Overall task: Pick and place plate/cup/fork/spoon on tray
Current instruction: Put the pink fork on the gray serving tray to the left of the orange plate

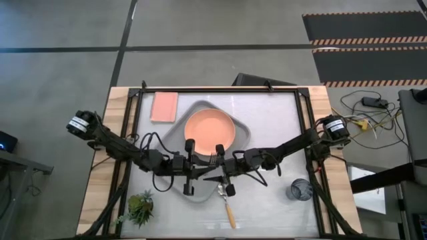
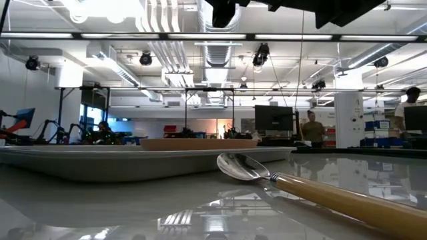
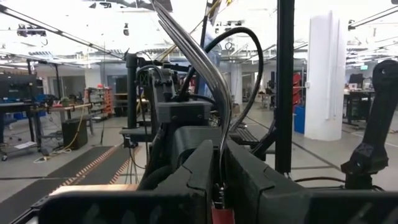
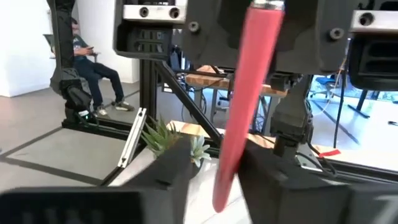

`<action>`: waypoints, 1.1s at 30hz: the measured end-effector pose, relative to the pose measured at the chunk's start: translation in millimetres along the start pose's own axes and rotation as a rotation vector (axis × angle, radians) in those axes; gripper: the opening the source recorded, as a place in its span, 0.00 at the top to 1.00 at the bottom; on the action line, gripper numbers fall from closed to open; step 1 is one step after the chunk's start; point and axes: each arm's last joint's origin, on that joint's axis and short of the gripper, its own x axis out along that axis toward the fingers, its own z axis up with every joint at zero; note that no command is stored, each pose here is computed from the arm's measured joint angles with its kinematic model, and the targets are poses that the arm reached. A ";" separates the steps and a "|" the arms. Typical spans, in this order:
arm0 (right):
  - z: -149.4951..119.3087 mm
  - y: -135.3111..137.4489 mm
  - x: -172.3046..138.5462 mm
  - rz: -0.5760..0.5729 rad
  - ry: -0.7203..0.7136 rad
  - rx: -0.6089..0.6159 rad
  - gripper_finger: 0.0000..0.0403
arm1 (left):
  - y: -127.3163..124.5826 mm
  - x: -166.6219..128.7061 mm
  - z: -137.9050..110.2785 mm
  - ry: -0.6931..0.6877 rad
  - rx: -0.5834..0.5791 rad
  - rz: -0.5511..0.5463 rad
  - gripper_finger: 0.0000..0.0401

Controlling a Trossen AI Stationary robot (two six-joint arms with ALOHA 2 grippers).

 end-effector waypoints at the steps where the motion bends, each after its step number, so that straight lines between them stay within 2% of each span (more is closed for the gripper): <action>1: -0.1 0.0 0.1 0.000 0.004 0.000 0.79 | 0.0 0.0 0.0 0.000 0.000 -0.002 0.96; 4: -0.1 -0.7 0.0 -0.010 0.013 0.011 0.93 | -0.2 0.0 -0.4 0.004 0.001 -0.006 0.96; 5: -0.2 -0.9 0.0 -0.010 0.015 0.013 0.94 | -0.5 -0.1 -0.6 0.006 0.002 -0.006 0.96; 12: 1.0 -1.0 -1.9 -0.009 0.050 0.035 0.95 | -0.1 -0.9 -1.2 0.034 0.012 -0.007 0.96; 17: 4.9 -2.0 -6.2 -0.052 0.109 0.035 0.95 | 2.2 -4.1 1.8 0.084 0.032 -0.007 0.94; 21: 9.3 -3.0 -9.9 -0.077 0.141 0.044 0.95 | 3.9 -7.7 4.0 0.117 0.046 -0.009 0.86; 27: 14.6 -5.9 -15.9 -0.163 0.198 0.061 0.95 | 10.2 -22.2 4.3 0.173 0.068 -0.014 0.68; 33: 18.0 -9.6 -12.9 -0.291 0.412 0.085 0.95 | 22.3 -48.3 14.5 0.275 0.046 -0.017 0.58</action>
